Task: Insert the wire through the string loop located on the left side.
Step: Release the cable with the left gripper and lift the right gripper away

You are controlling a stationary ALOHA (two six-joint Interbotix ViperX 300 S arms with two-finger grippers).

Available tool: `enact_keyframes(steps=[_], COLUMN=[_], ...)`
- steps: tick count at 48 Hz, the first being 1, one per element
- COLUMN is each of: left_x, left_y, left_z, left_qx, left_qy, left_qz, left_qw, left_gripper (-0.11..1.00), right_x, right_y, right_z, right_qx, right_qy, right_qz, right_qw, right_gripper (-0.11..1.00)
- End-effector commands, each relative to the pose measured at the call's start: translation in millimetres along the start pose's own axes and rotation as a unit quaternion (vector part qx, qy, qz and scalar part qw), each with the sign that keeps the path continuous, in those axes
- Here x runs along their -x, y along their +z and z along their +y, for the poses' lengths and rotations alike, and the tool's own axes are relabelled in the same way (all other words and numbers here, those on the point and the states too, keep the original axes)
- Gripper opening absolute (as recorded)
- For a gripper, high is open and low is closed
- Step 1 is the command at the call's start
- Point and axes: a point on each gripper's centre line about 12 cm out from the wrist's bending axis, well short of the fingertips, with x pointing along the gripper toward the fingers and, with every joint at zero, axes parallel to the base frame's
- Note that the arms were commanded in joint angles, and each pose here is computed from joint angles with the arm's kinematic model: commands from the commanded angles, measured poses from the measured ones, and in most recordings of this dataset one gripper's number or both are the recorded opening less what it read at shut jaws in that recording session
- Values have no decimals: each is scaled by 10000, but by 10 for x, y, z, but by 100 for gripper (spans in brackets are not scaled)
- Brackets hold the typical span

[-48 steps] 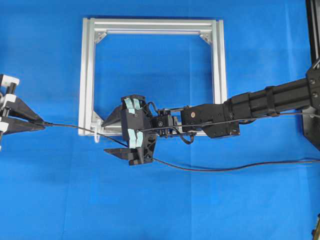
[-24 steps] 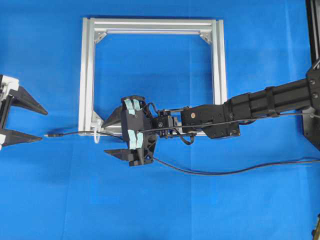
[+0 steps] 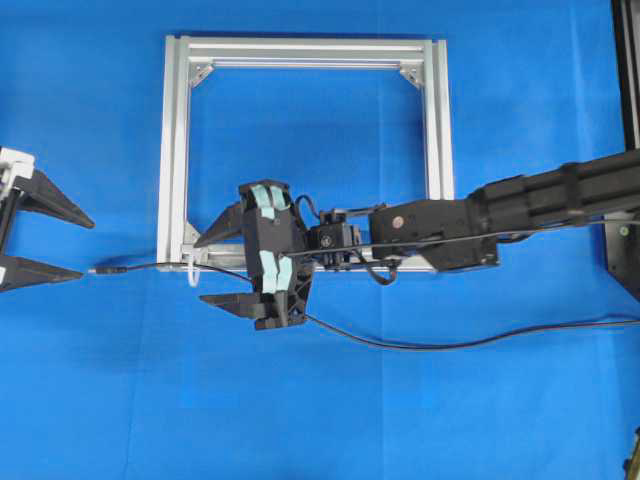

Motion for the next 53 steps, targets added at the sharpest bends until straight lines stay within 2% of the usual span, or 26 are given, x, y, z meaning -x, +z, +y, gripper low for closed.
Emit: enact_keyframes(steps=[1,16,53], left_x=[35,125,107], left_y=[190,390,341], left_z=[-29,-66,-12], left_qx=[-26,-83,-46], left_qy=[-37,-102,50], left_qz=[-305,-705,-538], left_qw=[9995,9974,9985], left_gripper=[72,72,72], right_x=[179,367,379], right_y=[393,656,641], right_z=[5,24,23], right_qx=[-18,-6,2], right_qy=[2,9,1], right_qz=[-362,-461,-377], right_qw=[9993,9989,9993], right_gripper=[93,93,92])
